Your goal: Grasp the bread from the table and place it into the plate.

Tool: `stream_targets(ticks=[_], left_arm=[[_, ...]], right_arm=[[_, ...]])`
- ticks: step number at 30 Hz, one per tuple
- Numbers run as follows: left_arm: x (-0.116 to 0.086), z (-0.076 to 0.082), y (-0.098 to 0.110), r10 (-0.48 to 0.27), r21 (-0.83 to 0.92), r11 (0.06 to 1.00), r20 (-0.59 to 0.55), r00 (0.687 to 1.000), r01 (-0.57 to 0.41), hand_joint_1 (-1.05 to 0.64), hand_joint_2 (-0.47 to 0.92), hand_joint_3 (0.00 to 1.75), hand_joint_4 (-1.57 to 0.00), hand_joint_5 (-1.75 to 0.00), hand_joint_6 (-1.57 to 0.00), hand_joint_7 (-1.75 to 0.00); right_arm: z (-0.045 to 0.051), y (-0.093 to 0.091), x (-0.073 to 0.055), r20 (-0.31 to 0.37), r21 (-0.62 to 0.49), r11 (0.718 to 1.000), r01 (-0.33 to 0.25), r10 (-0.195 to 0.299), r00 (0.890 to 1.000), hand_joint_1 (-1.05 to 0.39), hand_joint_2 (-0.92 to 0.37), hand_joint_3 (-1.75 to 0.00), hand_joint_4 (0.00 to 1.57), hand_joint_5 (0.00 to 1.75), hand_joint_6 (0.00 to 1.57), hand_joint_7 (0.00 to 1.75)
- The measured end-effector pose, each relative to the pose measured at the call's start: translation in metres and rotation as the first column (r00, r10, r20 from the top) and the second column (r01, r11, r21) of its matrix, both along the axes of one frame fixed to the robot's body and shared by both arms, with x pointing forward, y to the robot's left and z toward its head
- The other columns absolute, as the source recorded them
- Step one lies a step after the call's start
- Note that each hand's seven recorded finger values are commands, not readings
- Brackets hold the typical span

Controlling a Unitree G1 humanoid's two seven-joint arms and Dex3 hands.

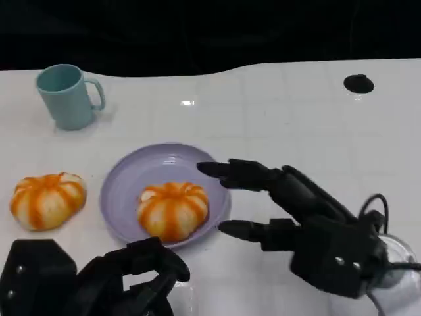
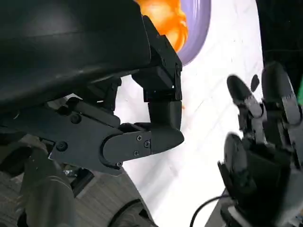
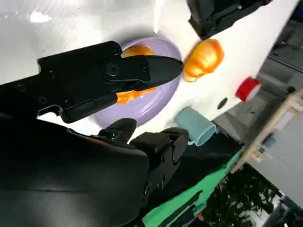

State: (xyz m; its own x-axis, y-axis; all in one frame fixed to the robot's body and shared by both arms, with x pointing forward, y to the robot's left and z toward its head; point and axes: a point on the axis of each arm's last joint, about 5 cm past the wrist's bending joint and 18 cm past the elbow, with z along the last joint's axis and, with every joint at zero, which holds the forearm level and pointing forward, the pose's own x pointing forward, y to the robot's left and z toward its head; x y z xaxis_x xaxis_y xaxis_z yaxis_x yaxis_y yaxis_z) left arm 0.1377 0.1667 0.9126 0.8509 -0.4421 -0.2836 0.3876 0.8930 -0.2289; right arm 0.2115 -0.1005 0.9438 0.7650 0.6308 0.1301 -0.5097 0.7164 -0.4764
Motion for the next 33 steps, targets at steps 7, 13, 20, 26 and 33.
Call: stream_targets(ticks=[7,13,20,26,33], left_arm=[[0.000,-0.001,0.001,0.003,0.001,1.000,-0.003,1.000,-0.003,-0.38,0.92,0.58,-0.66,-1.75,-0.62,-1.45],[0.000,-0.001,0.002,0.007,0.002,1.000,-0.003,1.000,-0.007,-0.37,0.92,0.57,-0.66,-1.75,-0.62,-1.43],[0.001,0.000,0.003,0.015,-0.003,1.000,-0.003,1.000,-0.015,-0.38,0.92,0.57,-0.67,-1.75,-0.62,-1.42],[0.001,-0.001,0.004,0.016,-0.008,1.000,-0.008,1.000,-0.016,-0.38,0.92,0.57,-0.67,-1.75,-0.63,-1.42],[0.001,-0.001,0.004,0.015,-0.014,1.000,-0.010,1.000,-0.016,-0.38,0.91,0.56,-0.69,-1.75,-0.64,-1.41]], right_arm=[[-0.0153,-0.021,-0.019,-0.040,0.145,0.988,0.053,-0.048,0.998,-0.20,-0.66,-0.68,0.48,1.38,0.64,0.80],[-0.0238,-0.035,-0.033,-0.037,0.206,0.973,0.107,-0.102,0.994,-0.03,-0.40,-1.28,0.71,1.50,0.77,1.16],[-0.0230,-0.050,-0.048,-0.021,0.164,0.967,0.197,-0.196,0.980,0.02,-0.39,-1.43,0.76,1.70,0.81,1.33],[-0.0229,-0.061,-0.061,-0.052,0.128,0.959,0.252,-0.247,0.968,0.03,-0.38,-1.43,0.88,1.75,0.81,1.44],[-0.0248,-0.065,-0.075,-0.158,0.126,0.929,0.348,-0.328,0.931,0.06,-0.42,-1.41,0.95,1.75,0.76,1.58]])
